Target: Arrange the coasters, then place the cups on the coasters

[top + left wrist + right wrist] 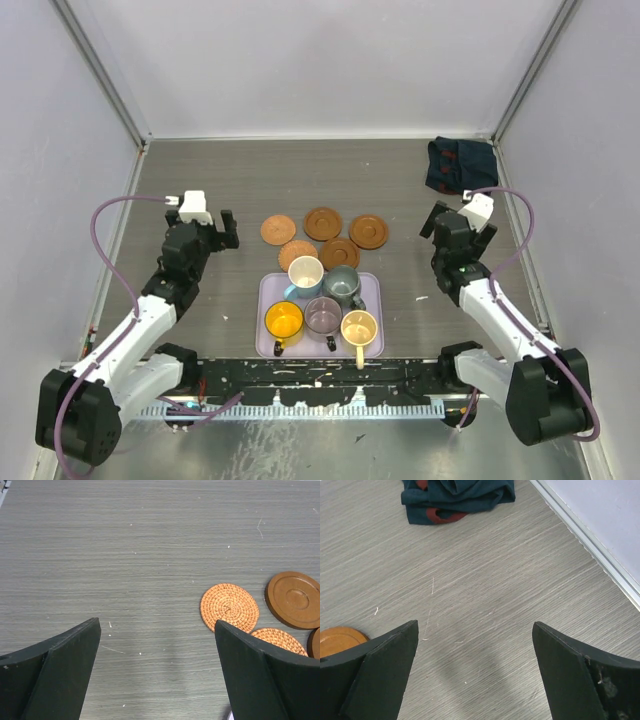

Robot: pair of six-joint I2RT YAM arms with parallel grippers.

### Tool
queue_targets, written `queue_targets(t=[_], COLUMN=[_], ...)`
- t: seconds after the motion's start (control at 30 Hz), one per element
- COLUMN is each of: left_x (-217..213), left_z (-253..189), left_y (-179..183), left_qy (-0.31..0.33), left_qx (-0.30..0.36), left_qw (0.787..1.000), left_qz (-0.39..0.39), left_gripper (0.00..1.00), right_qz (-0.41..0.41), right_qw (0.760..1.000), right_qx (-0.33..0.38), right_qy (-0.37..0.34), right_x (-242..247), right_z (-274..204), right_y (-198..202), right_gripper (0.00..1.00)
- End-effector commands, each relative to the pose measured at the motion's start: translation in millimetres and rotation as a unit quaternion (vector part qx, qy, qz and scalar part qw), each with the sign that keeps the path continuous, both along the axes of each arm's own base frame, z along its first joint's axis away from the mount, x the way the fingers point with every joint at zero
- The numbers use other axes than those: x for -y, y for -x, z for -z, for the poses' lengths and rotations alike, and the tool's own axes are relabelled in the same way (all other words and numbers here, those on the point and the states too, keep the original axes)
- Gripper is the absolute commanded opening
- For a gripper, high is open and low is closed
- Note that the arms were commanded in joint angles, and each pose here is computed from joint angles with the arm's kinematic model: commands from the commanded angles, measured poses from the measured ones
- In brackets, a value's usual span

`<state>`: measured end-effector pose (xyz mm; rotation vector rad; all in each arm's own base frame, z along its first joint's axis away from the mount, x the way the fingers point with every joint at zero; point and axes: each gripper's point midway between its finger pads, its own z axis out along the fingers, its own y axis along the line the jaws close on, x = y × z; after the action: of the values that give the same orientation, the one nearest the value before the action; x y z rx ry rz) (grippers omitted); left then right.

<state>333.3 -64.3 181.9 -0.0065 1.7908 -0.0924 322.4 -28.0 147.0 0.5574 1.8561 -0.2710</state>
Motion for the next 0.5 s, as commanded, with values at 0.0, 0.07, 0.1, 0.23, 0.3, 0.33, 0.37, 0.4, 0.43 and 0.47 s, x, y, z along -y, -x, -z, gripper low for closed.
queue_targets(t=[0.0,0.07,0.1,0.23,0.3,0.33,0.37,0.4,0.43,0.47], left_x=[-4,-5,-6,-6,-6,-6,-6,-6,-5,-5], left_z=[-15,-12,-12,-8,-8,-8,-8,-8,-8,-9], left_y=[-5,-6,-6,-6,-6,-6,-6,-6,-6,-6], left_qy=[0.003,-0.002,-0.003,-0.004,-0.004,-0.004,-0.004,-0.004,-0.003,-0.003], left_qx=[0.02,0.017,0.016,0.01,0.01,0.01,0.01,0.009,0.009,0.009], left_qw=[1.0,1.0,1.0,1.0,1.0,1.0,1.0,1.0,1.0,1.0], left_qz=[-0.013,-0.017,-0.018,-0.018,-0.018,-0.018,-0.019,-0.018,-0.017,-0.017], left_gripper=[0.98,0.98,0.98,0.98,0.98,0.98,0.98,0.98,0.98,0.98], right_qz=[0.005,0.004,0.004,0.003,0.002,0.003,0.008,0.016,0.021,0.018], right_qw=[1.0,1.0,1.0,1.0,1.0,1.0,1.0,0.999,0.999,0.998], right_qx=[0.018,0.01,0.005,-0.003,-0.001,0.002,0.007,0.013,0.019,0.021], right_qy=[-0.006,-0.006,-0.005,-0.007,-0.011,-0.015,-0.021,-0.03,-0.04,-0.049], right_x=[-2,-4,-4,-5,-6,-7,-7,-6,-7,-10], right_z=[-15,-12,-9,-6,-7,-7,-8,-9,-11,-13], right_y=[-10,-12,-12,-14,-15,-16,-17,-17,-18,-20], right_gripper=[1.0,1.0,1.0,1.0,1.0,1.0,1.0,1.0,1.0,1.0])
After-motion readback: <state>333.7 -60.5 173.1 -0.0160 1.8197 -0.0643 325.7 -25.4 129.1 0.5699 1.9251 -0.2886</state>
